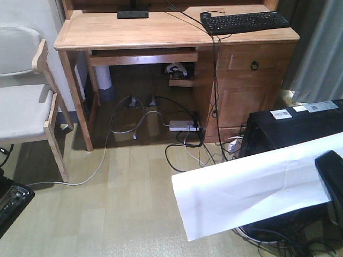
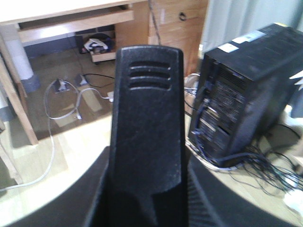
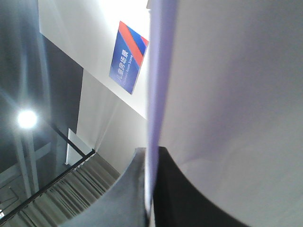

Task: Grab stapler and paper to desk for stapling
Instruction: 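Drive the base away from the shelf, holding stapler and paper, then drive the base up to the wooden desk with the monitor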

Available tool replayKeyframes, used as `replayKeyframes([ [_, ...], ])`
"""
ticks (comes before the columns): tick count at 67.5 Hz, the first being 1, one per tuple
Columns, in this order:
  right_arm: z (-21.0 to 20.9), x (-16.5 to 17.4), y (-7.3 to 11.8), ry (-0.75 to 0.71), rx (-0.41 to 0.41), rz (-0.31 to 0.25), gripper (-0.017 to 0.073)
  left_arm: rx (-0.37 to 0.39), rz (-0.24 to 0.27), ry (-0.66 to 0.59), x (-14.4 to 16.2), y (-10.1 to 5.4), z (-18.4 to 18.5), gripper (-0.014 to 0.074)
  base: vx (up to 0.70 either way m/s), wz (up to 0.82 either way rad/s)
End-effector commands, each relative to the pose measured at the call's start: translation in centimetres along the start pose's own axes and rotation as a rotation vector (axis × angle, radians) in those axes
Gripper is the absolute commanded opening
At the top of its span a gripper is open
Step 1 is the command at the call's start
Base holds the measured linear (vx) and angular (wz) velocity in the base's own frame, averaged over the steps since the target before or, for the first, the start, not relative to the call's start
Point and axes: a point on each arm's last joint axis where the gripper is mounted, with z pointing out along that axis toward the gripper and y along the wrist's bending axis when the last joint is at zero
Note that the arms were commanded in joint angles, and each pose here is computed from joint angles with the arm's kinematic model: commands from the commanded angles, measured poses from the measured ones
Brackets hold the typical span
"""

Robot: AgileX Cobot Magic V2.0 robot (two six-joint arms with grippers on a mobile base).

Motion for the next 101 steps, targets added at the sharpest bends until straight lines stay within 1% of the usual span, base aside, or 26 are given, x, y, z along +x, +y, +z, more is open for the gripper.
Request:
replayKeyframes([
  [1,-0.70,-0.12,1.07,-0.045,-0.146,-0.006,-0.0002,0.012,-0.004,-0.141,-1.98,-0.12,-0.52,-0.0006,0.20,0.06],
  [101,-0.70,-0.12,1.07,-0.045,-0.146,-0.006,-0.0002,0.012,-0.004,-0.141,-1.98,-0.12,-0.52,-0.0006,0.19,0.05],
])
